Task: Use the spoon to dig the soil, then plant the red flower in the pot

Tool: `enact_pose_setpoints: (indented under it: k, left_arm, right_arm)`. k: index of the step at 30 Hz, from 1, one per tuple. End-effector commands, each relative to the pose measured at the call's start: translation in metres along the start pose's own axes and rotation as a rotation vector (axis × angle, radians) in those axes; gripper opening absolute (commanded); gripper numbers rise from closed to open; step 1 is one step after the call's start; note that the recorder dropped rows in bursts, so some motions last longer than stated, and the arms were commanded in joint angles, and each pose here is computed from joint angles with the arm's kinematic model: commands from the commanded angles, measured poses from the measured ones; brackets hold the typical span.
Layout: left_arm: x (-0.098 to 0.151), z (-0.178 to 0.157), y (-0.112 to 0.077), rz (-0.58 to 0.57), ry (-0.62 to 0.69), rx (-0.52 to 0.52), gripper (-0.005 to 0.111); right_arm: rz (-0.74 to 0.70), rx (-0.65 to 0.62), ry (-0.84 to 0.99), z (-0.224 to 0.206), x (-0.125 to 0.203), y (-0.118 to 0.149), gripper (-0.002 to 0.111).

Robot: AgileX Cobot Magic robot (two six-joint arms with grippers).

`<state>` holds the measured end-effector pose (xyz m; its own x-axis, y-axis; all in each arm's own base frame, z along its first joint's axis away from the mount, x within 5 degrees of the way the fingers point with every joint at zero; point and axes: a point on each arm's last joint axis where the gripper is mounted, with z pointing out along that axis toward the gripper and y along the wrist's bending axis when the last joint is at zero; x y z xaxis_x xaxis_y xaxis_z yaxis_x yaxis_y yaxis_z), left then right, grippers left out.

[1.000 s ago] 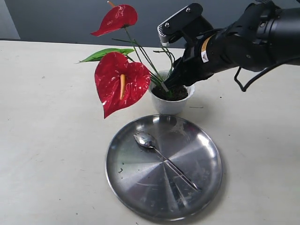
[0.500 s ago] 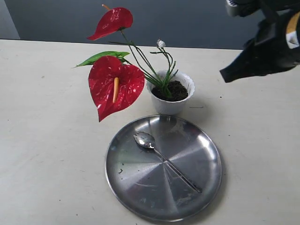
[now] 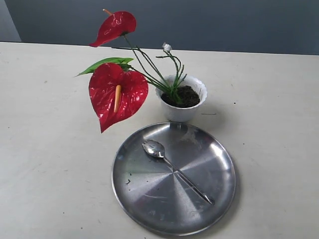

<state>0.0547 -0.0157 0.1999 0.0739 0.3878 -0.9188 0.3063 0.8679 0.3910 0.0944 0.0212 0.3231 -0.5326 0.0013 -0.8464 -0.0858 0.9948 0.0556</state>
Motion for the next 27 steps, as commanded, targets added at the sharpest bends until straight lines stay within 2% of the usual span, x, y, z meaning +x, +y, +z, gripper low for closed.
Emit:
enact_pose_setpoints:
  k: [1,11,13,15,18,22,27]
  left_arm:
    - [-0.002,-0.001,0.0,-0.013,-0.021,0.005,0.001]
    - [-0.002,-0.001,0.0,-0.013,-0.021,0.005,0.001]
    - [-0.002,-0.001,0.0,-0.013,-0.021,0.005,0.001]
    - [-0.002,-0.001,0.0,-0.013,-0.021,0.005,0.001]
    - [-0.002,-0.001,0.0,-0.013,-0.021,0.005,0.001]
    - [-0.002,-0.001,0.0,-0.013,-0.021,0.005,0.001]
    - [-0.002,-0.001,0.0,-0.013,-0.021,0.005,0.001]
  right_arm:
    - [0.134,-0.021,-0.024,-0.025,0.014,-0.015,0.013]
    - [0.198,-0.063,-0.159,-0.051,0.022,-0.03,0.013]
    - [0.159,-0.072,-0.205,-0.045,0.022,-0.028,0.013]
    - [0.052,-0.116,-0.289,-0.026,0.033,-0.02,0.013]
    - [0.043,-0.141,-0.311,-0.009,0.058,-0.015,0.013]
    - [0.103,-0.04,-0.372,-0.001,0.081,-0.02,0.013]
    - [0.086,0.068,-0.447,-0.002,0.094,-0.022,0.013]
